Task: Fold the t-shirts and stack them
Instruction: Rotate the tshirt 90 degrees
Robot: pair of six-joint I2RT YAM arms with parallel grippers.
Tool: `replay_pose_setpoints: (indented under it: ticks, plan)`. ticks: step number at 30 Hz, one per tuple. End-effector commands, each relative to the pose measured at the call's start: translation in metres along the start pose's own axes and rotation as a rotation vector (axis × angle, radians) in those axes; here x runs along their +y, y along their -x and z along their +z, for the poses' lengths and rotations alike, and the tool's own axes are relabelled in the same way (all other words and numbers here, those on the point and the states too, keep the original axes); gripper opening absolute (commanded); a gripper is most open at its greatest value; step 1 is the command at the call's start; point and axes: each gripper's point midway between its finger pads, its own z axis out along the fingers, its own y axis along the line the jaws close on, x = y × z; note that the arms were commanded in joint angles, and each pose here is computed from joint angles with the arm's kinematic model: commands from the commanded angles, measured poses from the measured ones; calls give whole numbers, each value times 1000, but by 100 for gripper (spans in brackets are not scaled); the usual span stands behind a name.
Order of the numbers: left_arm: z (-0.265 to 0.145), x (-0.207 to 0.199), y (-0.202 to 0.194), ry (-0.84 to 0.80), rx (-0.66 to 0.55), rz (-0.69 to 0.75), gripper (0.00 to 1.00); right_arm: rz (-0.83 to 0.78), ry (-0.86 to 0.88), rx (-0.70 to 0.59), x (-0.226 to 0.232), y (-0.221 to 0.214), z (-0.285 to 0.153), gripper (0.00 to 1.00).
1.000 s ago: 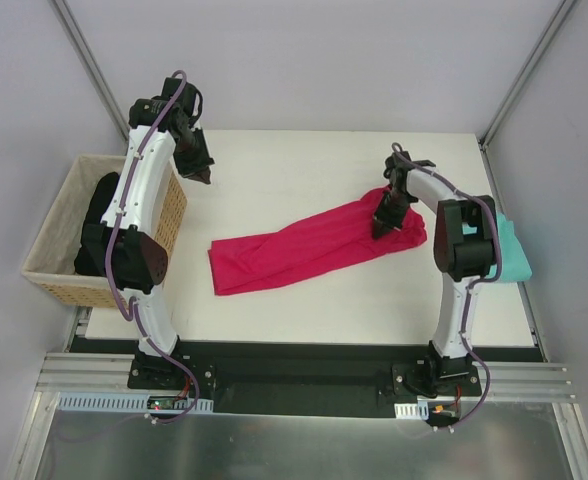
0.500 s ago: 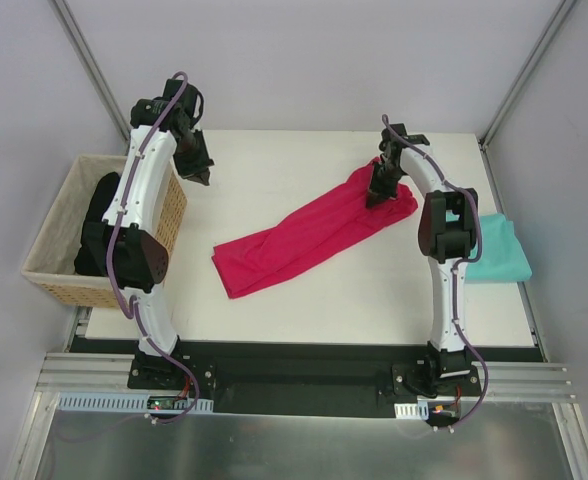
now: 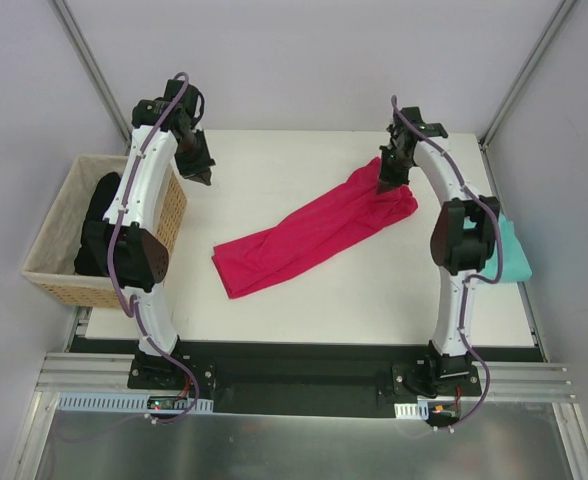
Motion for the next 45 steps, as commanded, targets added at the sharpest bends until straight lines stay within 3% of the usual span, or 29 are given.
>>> replay_pose_setpoints:
  ticks: [1,4,6,8,10,25,45]
  plan:
    - [-8,-2,-3,-47,-6,12,0,-10,-108,-181,-12,5,-94,7]
    - [-8,-4,-4,-61,-1,17,0,41,-135,-108,-22,-20,-80,27]
    - [-9,-4,-3,-64,-6,22,0,78,-154,-46,-30,-38,-64,30]
    - [-10,-4,-2,-64,-12,31,0,100,-144,-19,-30,-46,-51,21]
    - [-11,-3,-3,-62,-10,34,0,120,-155,8,-34,-53,-35,1]
    - [-11,3,3,-21,-24,-2,0,225,-195,39,-65,-27,-8,1]
    - [-1,-6,11,-29,17,-28,0,386,-293,110,-127,-33,22,1]
